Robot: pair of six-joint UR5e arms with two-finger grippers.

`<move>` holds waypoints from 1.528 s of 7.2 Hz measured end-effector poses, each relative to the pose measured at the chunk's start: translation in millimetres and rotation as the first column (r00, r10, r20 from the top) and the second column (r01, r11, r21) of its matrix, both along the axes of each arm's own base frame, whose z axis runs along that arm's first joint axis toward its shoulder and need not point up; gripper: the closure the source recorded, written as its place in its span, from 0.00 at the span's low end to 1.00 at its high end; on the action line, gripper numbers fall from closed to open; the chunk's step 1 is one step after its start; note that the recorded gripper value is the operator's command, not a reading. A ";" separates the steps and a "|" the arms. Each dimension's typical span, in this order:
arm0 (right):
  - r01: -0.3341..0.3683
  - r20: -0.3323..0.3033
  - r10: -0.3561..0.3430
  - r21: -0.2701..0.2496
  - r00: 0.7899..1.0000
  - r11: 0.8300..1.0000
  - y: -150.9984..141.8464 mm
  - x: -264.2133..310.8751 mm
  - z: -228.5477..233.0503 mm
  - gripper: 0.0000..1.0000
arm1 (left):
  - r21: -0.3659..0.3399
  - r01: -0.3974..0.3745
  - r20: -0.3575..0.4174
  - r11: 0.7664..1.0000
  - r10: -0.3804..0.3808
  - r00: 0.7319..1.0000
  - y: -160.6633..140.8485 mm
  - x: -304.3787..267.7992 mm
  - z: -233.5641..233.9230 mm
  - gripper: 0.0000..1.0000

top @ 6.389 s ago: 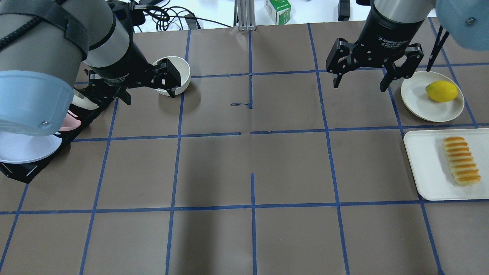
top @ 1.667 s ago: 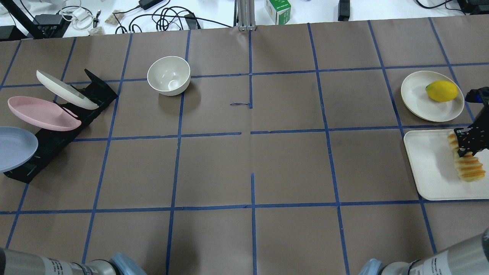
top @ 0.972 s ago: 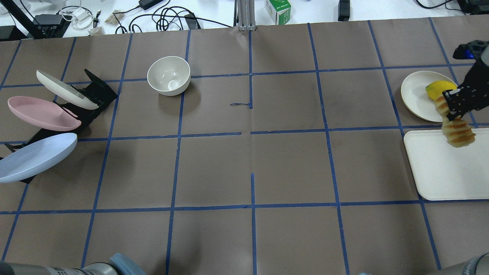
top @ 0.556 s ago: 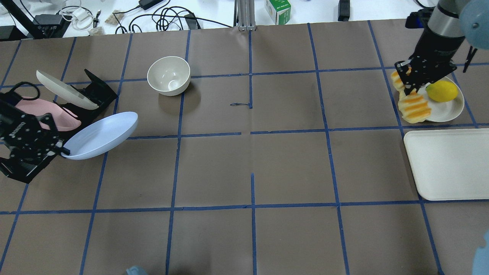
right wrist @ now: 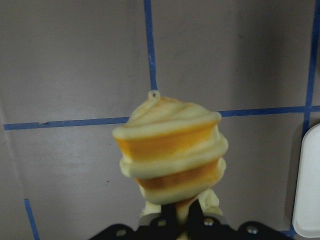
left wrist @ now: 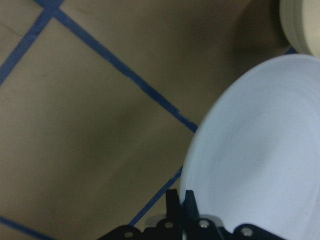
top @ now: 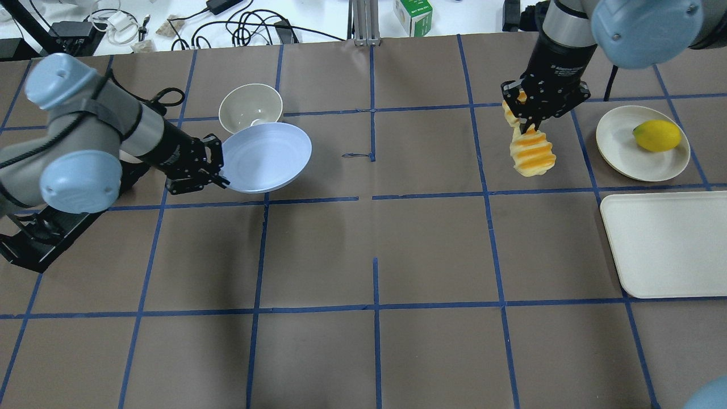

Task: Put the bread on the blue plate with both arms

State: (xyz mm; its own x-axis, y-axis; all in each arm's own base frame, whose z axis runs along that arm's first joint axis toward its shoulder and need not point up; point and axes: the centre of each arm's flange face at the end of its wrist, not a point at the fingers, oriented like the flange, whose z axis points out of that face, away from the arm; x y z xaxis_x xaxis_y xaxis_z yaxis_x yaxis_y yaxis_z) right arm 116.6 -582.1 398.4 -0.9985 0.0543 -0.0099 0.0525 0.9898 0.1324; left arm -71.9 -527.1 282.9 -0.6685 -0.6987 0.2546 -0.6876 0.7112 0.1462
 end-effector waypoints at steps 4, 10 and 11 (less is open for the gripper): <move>-0.001 0.050 0.004 -0.046 0.999 0.999 3.0 57.1 -5.2 1.00 | -0.040 -0.096 -0.026 0.995 0.095 0.995 47.6 -156.0 -60.6 1.00; -0.001 0.053 0.006 -0.097 0.999 0.995 0.1 142.7 -44.2 1.00 | -0.046 -0.135 0.052 0.990 0.137 0.989 18.1 -167.0 -39.6 0.00; 0.011 0.053 -0.007 -0.084 0.999 0.996 -1.1 159.2 -62.0 1.00 | -0.010 -0.118 0.068 0.993 0.118 0.991 0.3 -162.7 -4.9 0.00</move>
